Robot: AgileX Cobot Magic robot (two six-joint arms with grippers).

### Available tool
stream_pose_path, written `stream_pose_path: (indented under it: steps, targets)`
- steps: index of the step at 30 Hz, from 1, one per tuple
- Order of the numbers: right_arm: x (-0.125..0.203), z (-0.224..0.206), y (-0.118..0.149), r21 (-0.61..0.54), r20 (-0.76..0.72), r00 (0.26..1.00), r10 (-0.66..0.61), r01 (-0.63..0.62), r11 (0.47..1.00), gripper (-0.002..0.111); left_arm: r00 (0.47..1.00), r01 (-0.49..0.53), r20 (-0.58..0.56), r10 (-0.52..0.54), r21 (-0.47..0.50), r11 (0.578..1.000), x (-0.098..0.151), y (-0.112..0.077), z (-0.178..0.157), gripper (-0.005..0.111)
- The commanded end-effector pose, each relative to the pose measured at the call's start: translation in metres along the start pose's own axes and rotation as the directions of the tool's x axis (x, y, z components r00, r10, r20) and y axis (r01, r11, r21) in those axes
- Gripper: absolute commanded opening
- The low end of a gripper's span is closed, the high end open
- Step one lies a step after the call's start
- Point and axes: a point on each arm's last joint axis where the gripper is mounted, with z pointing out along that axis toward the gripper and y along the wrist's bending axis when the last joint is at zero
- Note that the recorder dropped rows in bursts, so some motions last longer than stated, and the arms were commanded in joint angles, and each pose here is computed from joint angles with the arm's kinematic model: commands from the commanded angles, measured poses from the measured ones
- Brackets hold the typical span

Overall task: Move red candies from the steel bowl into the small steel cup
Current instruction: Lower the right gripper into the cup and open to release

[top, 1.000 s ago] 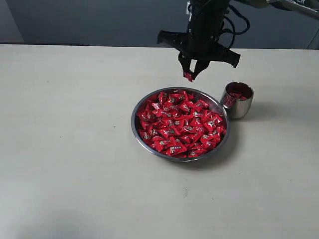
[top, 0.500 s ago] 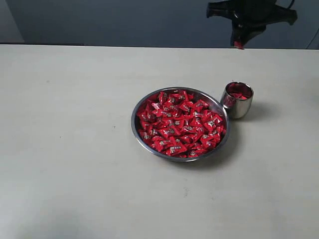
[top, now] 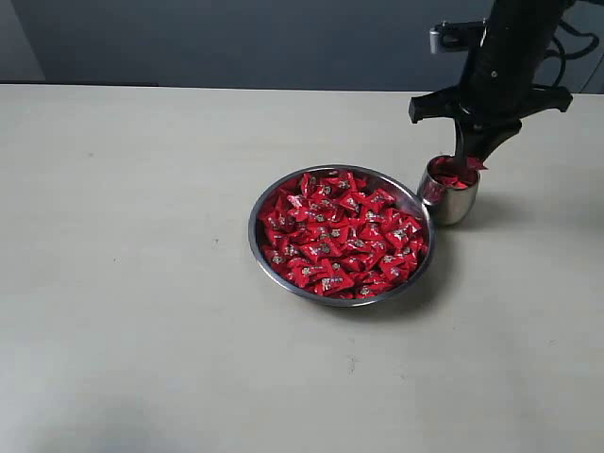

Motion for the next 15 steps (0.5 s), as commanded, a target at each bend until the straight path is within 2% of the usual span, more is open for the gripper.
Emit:
stream_pose_path:
  steps: [1, 8, 15]
  targets:
    - [0.002, 0.002, -0.004, 0.011, -0.003, 1.0, -0.015, 0.015, 1.0, -0.001, 1.0, -0.002, 0.011, 0.002, 0.005, 1.0, 0.0, 0.0, 0.0, 0.0]
    - [-0.005, 0.002, -0.003, 0.002, 0.071, 0.997, -0.035, 0.035, 0.999, -0.001, 1.0, -0.002, 0.011, 0.002, 0.005, 1.0, 0.0, 0.0, 0.0, 0.0]
    - [-0.011, 0.031, -0.002, 0.008, 0.032, 0.999, -0.04, 0.04, 0.999, -0.001, 1.0, -0.002, 0.011, 0.002, 0.005, 1.0, 0.0, 0.0, 0.0, 0.0]
